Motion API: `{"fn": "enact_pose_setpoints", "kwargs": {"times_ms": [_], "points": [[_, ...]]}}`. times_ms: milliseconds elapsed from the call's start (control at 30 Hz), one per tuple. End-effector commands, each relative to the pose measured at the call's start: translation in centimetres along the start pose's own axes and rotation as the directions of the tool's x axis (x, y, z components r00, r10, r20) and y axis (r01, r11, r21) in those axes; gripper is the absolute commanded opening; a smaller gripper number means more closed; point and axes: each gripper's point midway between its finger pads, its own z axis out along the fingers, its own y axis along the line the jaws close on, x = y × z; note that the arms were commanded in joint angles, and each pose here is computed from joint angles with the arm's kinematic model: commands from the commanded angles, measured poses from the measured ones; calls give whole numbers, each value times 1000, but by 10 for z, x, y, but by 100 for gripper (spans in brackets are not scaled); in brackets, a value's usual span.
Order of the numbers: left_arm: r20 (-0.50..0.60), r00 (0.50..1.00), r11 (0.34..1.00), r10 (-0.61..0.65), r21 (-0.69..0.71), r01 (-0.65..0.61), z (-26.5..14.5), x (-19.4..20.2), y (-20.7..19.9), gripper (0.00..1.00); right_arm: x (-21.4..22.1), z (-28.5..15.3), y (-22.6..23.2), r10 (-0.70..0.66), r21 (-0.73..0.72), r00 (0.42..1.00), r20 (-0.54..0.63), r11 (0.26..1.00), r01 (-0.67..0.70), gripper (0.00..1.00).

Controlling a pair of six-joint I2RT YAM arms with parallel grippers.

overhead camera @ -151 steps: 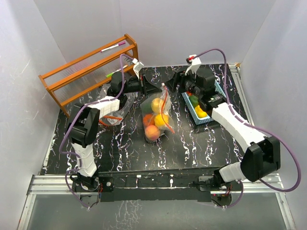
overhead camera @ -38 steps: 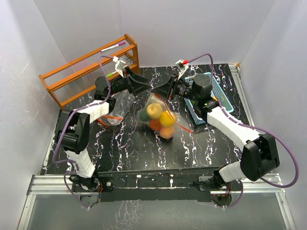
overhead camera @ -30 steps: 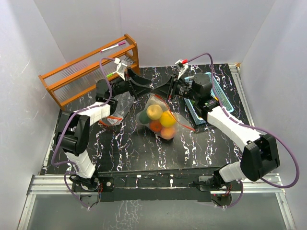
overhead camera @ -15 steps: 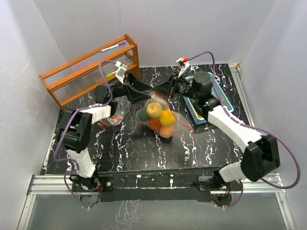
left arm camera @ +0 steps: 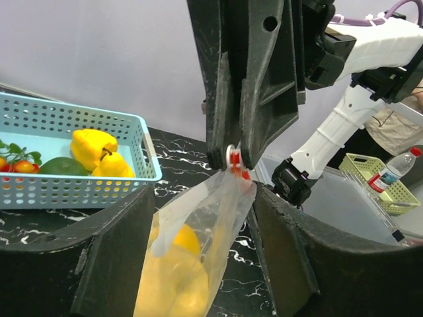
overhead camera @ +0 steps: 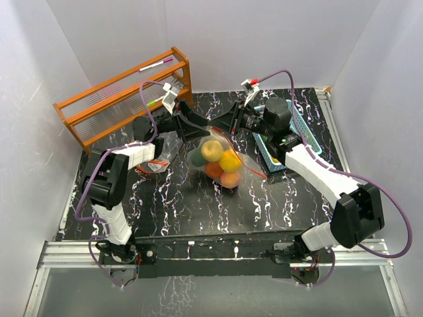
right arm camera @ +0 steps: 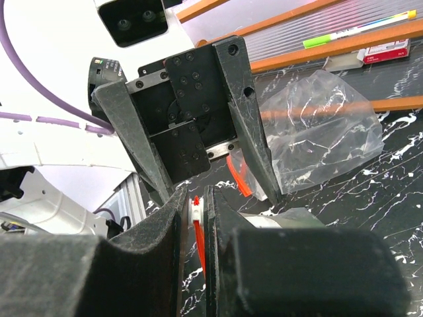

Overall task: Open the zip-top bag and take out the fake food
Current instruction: Unzip the zipper food storage bag at the center of the board.

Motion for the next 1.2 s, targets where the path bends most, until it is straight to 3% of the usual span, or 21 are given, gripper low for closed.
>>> {"fn": "enact_pose_setpoints", "kwargs": {"times_ms": [0,67,100,233,433,600,933,1167], "points": [[48,976,970,212,114,-216,16,-20,-28,58,-29,1,23,-55,-74,995,80,995,61,8],[43,977,969,210,127,-214,20,-19,-29,51,-29,2,23,-53,-76,995,82,995,59,7],[40,978,969,207,133,-210,22,-17,-30,43,-29,2,23,-53,-77,995,83,995,59,8],[27,979,968,200,147,-202,24,-11,-32,0,-31,1,23,-55,-68,994,90,996,61,8],[27,979,970,200,136,-202,20,-11,-32,0,-28,-1,18,-69,-41,993,93,997,73,8],[106,979,983,173,39,-178,5,-29,-14,0,-13,-5,8,-154,-28,987,54,987,156,7],[169,972,986,166,-10,-166,-4,-48,-12,0,5,-23,-10,-314,71,949,-33,946,315,8],[272,952,987,138,-115,-110,-26,-67,12,0,19,-52,-24,-339,190,936,-91,917,350,8]]}}
